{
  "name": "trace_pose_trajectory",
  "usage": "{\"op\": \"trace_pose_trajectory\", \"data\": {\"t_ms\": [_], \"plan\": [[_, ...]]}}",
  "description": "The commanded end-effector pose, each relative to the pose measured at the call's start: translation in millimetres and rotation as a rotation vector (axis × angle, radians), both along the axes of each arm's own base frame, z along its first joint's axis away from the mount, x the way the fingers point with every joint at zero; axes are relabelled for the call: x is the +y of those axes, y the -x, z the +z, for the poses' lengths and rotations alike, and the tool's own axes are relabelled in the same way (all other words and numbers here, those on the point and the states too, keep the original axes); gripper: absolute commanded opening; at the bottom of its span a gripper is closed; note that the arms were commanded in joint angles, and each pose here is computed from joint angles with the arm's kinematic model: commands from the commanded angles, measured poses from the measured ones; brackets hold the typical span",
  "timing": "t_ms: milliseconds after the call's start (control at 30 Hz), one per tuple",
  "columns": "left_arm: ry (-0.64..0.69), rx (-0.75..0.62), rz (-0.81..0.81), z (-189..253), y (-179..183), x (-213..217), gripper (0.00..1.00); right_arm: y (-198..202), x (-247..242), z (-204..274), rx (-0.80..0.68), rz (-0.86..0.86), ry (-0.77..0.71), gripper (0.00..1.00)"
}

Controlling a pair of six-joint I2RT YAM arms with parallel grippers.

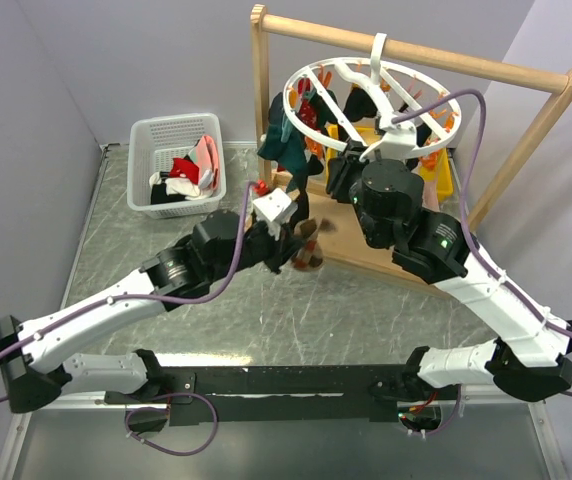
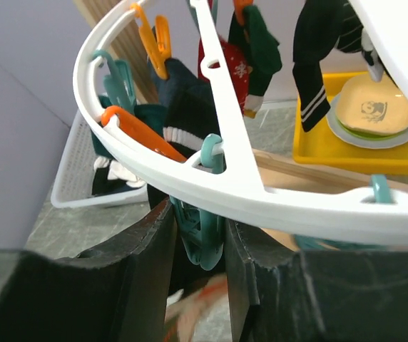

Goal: Remove the socks clipped to the hanger

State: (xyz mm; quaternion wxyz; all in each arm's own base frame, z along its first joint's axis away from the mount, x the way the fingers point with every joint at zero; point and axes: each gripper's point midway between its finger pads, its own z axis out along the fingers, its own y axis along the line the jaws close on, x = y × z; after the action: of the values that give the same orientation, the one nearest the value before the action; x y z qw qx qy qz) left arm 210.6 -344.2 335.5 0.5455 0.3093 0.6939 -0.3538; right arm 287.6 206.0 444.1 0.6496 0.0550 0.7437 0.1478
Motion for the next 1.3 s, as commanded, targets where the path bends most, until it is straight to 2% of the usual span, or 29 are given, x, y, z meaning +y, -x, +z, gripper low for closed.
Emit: {"op": "trace_pose_trajectory", "data": {"t_ms": [0, 67, 267, 467, 767, 867, 900, 1000, 1200, 1267], "plan": [[0.021, 0.049, 0.023, 0, 18, 27, 0.02, 7, -23, 25, -0.069, -0.054, -0.069, 0.38], [0.009, 0.065, 0.103, -5, 12, 44, 0.04, 9, -24, 22, -0.065, -0.048, -0.065, 0.39], [-0.088, 0.205, 0.338, -46, -46, 97, 0.01, 14, -36, 18, -0.082, -0.066, -0.092, 0.43], [-0.093, 0.223, 0.629, -59, -105, 159, 0.01, 20, -54, 16, -0.088, -0.105, -0.074, 0.46], [0.018, 0.274, 0.788, -56, -166, 212, 0.01, 35, -75, 9, -0.098, -0.106, -0.080, 0.49], [0.046, 0.276, 0.819, -54, -181, 222, 0.01, 40, -82, 6, -0.108, -0.106, -0.082, 0.55], [0.058, 0.268, 0.827, -50, -185, 224, 0.01, 42, -85, 7, -0.114, -0.106, -0.084, 0.62], [0.066, 0.258, 0.874, -49, -203, 237, 0.01, 45, -91, 5, -0.118, -0.105, -0.075, 0.65], [0.125, 0.255, 0.907, -58, -243, 250, 0.01, 57, -108, 6, -0.128, -0.112, -0.080, 0.67], [0.108, 0.282, 0.936, -73, -259, 256, 0.01, 61, -113, 6, -0.129, -0.106, -0.091, 0.67]]}}
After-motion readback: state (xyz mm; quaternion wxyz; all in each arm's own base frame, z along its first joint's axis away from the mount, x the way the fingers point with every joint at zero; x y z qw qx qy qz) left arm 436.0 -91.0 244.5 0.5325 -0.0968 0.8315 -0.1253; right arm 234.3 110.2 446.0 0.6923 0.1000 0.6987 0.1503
